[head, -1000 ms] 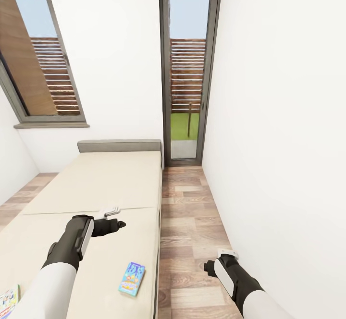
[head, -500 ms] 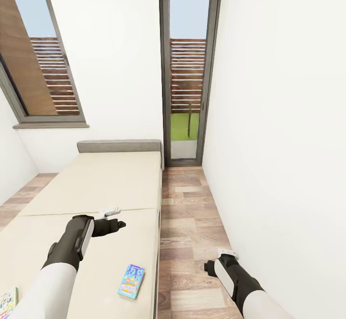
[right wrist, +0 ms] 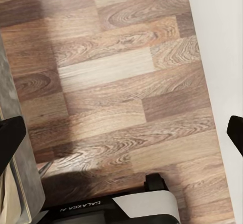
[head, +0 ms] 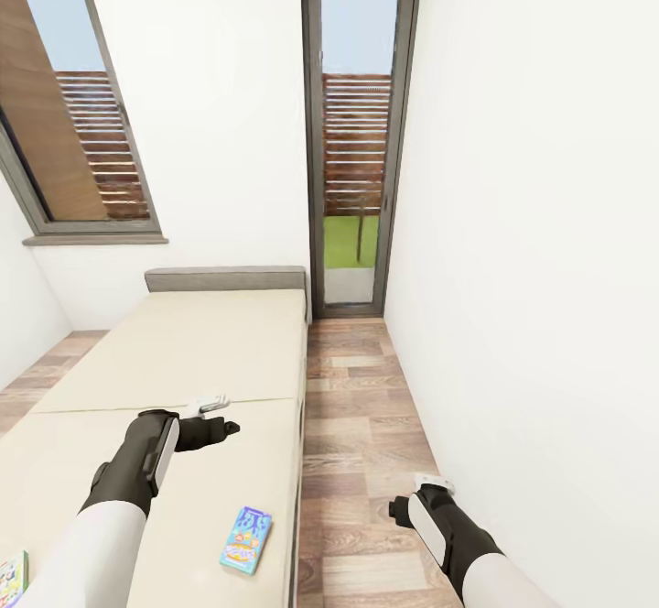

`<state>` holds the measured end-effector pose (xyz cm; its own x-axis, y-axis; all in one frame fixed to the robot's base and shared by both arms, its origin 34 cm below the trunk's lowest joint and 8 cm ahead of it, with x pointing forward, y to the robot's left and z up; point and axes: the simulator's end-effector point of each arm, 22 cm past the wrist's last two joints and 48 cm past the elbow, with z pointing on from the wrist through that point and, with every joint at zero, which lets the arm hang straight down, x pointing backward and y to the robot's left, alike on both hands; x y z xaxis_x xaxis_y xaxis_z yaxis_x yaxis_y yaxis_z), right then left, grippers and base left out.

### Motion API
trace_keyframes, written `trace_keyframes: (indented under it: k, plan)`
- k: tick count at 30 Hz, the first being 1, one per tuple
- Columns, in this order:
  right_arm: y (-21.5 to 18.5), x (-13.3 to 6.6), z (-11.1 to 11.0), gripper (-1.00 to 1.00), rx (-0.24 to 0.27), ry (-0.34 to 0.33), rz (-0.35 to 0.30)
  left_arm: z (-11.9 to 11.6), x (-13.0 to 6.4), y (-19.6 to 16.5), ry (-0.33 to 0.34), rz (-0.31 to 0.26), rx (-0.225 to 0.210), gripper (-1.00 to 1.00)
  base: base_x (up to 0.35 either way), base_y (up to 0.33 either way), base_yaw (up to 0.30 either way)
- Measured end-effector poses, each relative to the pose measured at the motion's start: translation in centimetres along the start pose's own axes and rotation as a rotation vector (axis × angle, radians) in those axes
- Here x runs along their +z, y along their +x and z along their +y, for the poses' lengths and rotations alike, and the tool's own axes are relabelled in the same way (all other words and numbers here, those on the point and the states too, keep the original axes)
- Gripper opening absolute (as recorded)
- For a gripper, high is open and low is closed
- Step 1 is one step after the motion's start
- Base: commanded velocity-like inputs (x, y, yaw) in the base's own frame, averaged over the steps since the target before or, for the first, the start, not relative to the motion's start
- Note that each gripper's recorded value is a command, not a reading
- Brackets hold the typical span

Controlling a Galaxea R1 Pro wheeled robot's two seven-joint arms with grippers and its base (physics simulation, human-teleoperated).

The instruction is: Put all the toys in the child's room - the three board games (two on the bed and one on the table), the two jigsaw puzzles on the table, and the tennis ball on the table - inside the toy box on the table in the child's room.

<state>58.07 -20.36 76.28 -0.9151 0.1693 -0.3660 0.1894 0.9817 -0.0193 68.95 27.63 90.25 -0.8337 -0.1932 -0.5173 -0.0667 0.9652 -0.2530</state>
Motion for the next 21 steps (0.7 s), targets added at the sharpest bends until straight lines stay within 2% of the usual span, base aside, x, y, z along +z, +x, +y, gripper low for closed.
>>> trace_keyframes:
  k: [21]
  plan:
    - [0.02,0.01,-0.02,1.0,0.0,0.0,0.001,-0.01,0.0,-0.02,0.0,-0.001,0.001,1.0,0.002,-0.002,0.0]
